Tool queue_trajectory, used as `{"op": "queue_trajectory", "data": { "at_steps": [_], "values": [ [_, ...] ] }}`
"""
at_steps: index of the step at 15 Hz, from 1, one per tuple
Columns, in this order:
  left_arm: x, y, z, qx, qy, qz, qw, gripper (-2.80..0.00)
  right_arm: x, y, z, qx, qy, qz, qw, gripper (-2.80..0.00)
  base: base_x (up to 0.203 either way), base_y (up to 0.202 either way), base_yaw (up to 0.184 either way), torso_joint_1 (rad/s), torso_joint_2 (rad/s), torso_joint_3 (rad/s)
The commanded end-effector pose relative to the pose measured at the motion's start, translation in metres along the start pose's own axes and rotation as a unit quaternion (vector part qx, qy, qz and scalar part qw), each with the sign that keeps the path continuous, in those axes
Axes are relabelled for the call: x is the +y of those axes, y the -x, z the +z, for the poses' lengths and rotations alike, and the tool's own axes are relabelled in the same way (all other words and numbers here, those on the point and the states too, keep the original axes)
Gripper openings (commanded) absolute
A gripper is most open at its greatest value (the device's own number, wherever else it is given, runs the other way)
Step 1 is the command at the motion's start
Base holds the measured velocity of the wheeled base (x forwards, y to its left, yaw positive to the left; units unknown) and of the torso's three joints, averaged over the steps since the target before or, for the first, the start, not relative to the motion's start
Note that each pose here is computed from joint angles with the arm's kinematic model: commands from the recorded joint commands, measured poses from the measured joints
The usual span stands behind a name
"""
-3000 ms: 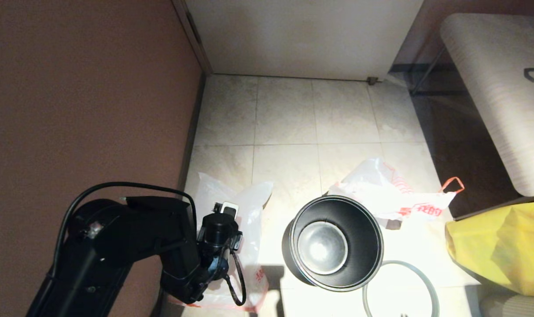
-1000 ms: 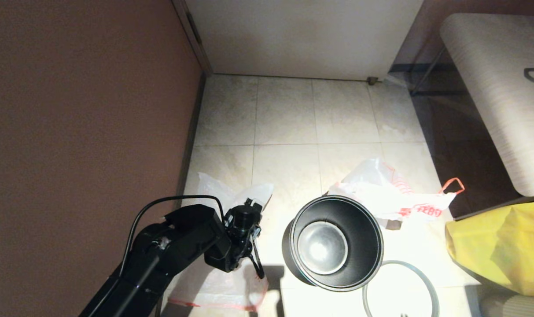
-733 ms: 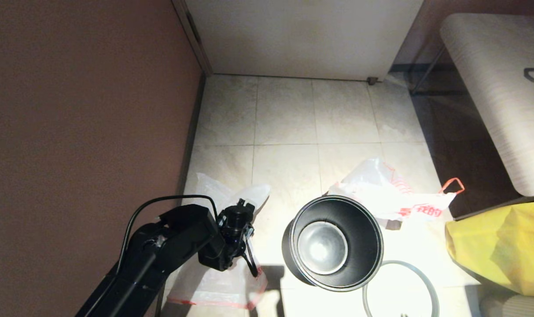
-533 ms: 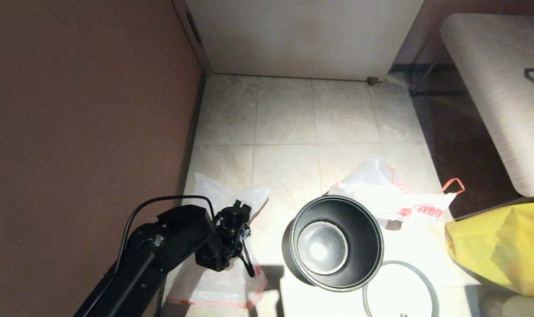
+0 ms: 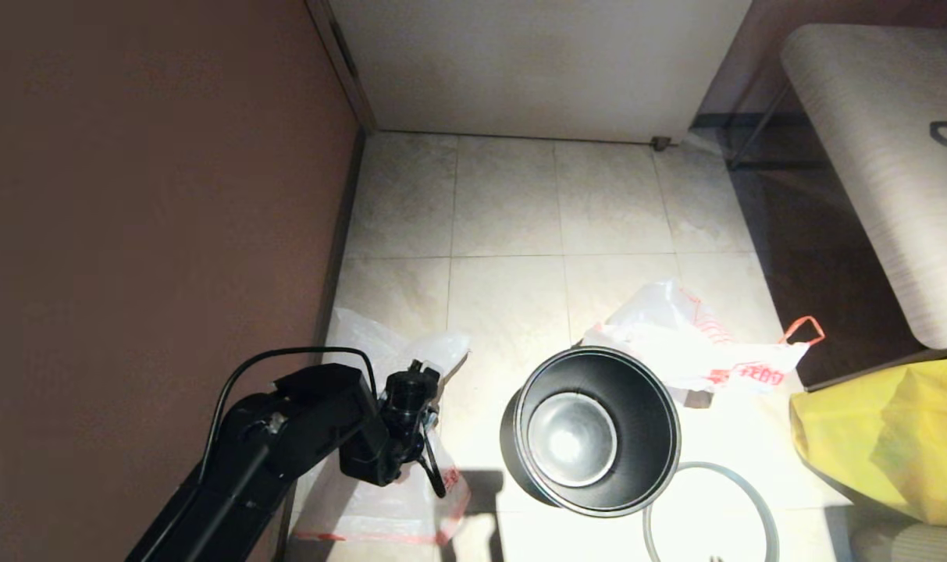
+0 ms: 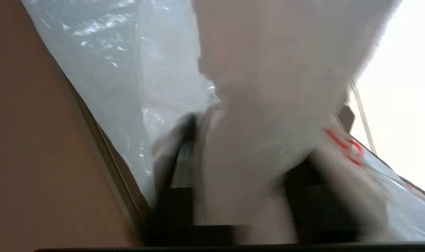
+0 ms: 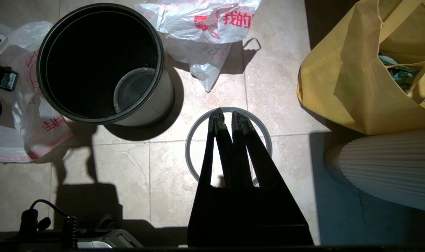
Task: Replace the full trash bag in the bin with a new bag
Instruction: Pick up a new trash bag
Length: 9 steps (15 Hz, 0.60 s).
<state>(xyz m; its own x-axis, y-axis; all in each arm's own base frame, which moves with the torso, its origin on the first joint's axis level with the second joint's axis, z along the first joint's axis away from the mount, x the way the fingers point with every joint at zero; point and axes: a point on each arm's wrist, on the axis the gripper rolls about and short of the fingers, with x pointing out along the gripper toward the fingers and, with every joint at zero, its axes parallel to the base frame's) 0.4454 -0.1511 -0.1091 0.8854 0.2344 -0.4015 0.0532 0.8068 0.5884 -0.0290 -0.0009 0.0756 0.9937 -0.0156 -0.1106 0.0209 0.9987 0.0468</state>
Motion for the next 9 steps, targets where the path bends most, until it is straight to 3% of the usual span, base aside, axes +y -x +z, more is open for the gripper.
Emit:
{"op": "queue_trajectory", "data": {
  "at_steps": [1, 3, 6, 9],
  "values": [
    [0.016, 0.017, 0.013, -0.006, 0.004, 0.004, 1.0000, -2.80, 0.000, 0.000, 0.000, 0.001, 0.000, 0.000, 1.000, -2.80, 0.000, 0.000, 0.000, 0.000, 0.00, 0.000],
    [0.036, 0.047, 0.028, -0.011, 0.019, -0.002, 0.9998, -2.80, 0.000, 0.000, 0.000, 0.001, 0.000, 0.000, 1.000, -2.80, 0.000, 0.000, 0.000, 0.000, 0.00, 0.000],
    [0.063, 0.121, 0.028, 0.001, 0.039, -0.037, 0.9986, -2.80, 0.000, 0.000, 0.000, 0.001, 0.000, 0.000, 1.000, -2.80, 0.000, 0.000, 0.000, 0.000, 0.00, 0.000],
    [0.093, 0.202, 0.038, -0.037, 0.078, -0.074, 0.9935, -2.80, 0.000, 0.000, 0.000, 0.001, 0.000, 0.000, 1.000, -2.80, 0.000, 0.000, 0.000, 0.000, 0.00, 0.000]
  ]
}}
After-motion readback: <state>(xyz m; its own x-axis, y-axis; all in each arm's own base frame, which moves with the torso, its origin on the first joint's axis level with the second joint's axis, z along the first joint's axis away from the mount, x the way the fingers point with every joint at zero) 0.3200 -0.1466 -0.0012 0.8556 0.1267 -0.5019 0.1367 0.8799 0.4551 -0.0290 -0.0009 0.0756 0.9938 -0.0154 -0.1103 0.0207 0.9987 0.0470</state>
